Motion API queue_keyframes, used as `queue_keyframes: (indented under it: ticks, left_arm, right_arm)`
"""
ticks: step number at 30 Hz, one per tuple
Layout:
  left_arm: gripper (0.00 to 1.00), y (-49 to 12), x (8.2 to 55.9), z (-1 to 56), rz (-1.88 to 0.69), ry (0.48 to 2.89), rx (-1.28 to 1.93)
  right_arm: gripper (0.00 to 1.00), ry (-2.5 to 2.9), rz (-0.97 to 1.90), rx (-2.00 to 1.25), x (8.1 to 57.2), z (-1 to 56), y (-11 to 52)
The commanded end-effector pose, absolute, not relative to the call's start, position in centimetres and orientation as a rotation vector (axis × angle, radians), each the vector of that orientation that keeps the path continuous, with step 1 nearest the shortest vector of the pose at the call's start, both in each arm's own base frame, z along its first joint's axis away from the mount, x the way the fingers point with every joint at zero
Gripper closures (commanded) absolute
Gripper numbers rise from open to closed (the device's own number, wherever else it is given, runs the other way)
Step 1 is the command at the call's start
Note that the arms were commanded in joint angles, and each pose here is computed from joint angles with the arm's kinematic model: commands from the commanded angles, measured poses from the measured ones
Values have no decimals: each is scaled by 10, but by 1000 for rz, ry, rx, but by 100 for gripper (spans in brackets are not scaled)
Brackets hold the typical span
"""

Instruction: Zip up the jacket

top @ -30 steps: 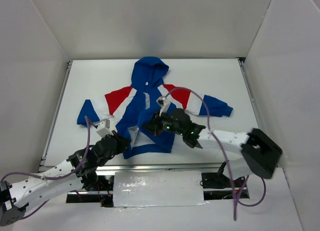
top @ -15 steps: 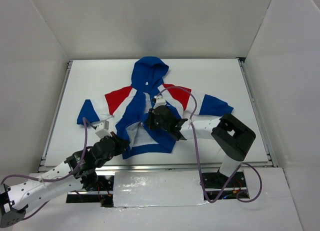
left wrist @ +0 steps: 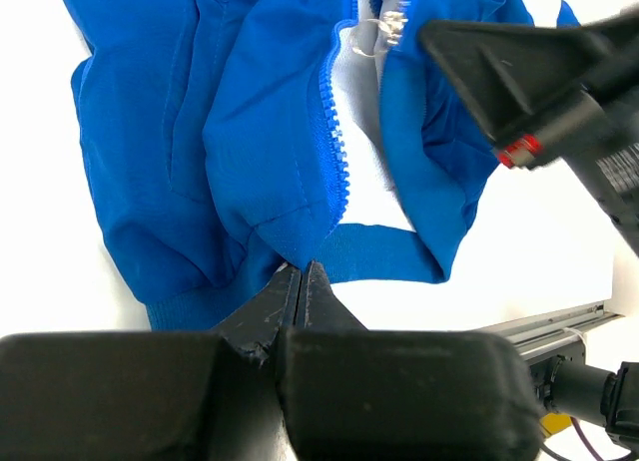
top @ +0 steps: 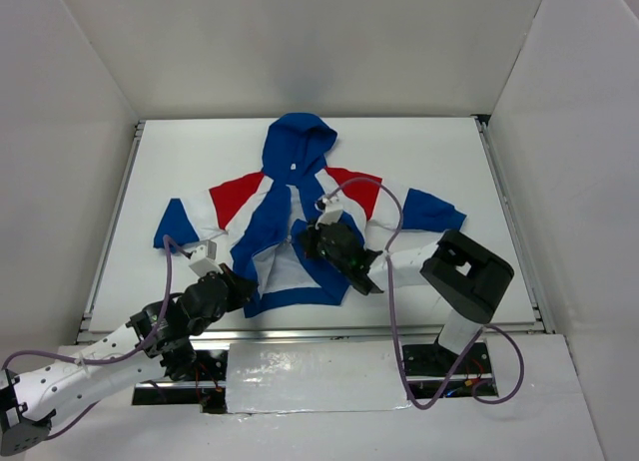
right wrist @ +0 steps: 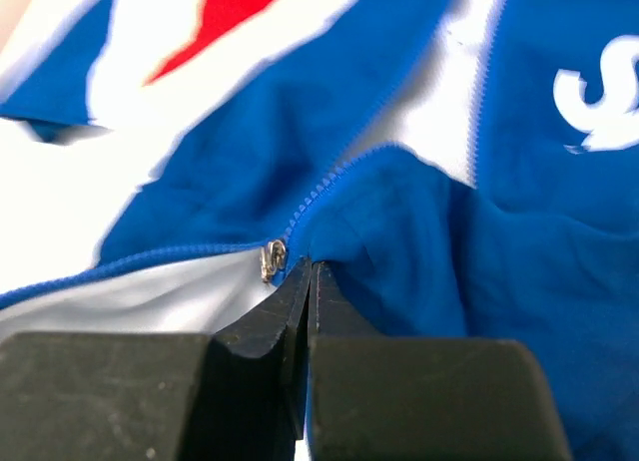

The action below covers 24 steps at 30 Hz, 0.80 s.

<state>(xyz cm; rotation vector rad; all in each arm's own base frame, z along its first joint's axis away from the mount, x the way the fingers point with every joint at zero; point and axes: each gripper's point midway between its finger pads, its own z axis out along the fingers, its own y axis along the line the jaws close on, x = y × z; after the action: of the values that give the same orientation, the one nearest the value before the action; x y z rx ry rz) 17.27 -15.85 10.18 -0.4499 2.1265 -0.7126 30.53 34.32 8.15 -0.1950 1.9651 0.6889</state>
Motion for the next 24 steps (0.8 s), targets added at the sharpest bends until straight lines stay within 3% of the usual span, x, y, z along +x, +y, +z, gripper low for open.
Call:
queue_keyframes:
  ticks: [1,2,7,14,24]
  left_arm:
    - [100,-161,177,117,-735,2090,-439]
    - [100,-162,177,118,-738,2086,-427]
    - [100,-168,180,126,-770,2054,-379]
    - [100,-193,185,152,-912,1921,-224]
    - [100,-221,192,159,-992,1891,-165]
  right_arm:
    - [100,1704,841,-223,287,130,339]
    - [100,1582,930,-209,278,159,338]
    - [100,1538,1009,-217,248,141,317]
    - [100,1348,1373,-357,179,185,319]
    - [100,1589,1454,-317,173,166,334]
